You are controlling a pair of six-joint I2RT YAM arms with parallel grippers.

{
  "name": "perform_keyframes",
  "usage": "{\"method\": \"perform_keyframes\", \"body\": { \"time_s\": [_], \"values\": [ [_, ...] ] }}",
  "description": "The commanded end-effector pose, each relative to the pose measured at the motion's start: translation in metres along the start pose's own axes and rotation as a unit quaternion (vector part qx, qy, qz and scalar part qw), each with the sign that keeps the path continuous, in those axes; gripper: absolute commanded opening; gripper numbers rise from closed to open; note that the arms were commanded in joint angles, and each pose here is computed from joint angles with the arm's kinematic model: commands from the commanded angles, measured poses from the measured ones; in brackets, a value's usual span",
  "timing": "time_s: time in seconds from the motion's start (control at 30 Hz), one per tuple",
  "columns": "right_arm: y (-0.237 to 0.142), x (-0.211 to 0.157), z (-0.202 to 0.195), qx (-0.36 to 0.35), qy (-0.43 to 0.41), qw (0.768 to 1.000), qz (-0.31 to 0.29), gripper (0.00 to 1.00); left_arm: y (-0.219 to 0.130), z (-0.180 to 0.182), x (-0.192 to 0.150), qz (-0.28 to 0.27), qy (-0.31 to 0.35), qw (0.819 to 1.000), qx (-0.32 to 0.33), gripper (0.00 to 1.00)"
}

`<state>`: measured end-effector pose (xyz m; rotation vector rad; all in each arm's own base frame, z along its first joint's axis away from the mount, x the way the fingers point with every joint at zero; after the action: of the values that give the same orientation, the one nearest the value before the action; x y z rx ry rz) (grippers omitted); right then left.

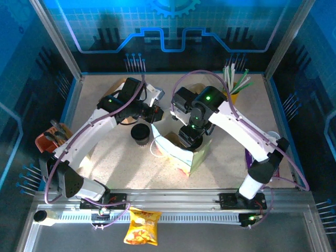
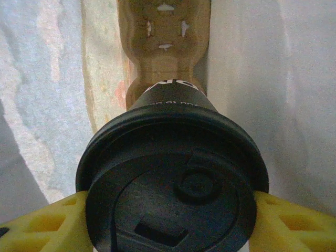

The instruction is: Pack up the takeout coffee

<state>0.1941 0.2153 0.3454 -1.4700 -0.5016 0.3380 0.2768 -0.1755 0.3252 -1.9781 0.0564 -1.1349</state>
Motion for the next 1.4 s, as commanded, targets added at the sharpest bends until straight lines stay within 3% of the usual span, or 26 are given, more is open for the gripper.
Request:
{"method": "perform_keyframes", "body": {
  "time_s": [0.0, 0.47, 1.37],
  "values": [
    [0.012, 0.003, 0.000, 0.016, -0.003, 1.000, 0.023, 0.35, -0.001, -0.002, -0.003, 0.005, 0.000, 1.000, 0.000, 0.00],
    [0.050, 0.007, 0.002, 0.040, -0.006, 0.997, 0.059, 0.35, 0.001, -0.002, -0.005, 0.008, -0.001, 1.000, 0.000, 0.00],
    [0.063, 0.004, -0.003, 0.031, -0.002, 0.998, 0.064, 0.35, 0.001, -0.002, -0.005, 0.007, -0.002, 1.000, -0.001, 0.00]
  ]
}}
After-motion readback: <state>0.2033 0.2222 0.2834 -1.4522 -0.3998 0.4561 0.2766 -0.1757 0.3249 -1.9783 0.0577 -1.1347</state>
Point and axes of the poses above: each hand's point on the last joint's axis, 136 mm out from that joint toward the fingers, its own y axis out along the fingers, its own z axis along the line the jaws close on, x = y × z, the point moved 10 cm from there along -y, back along the fingers, and after that the axes turned 13 degrees about y, right-handed, at the moved point
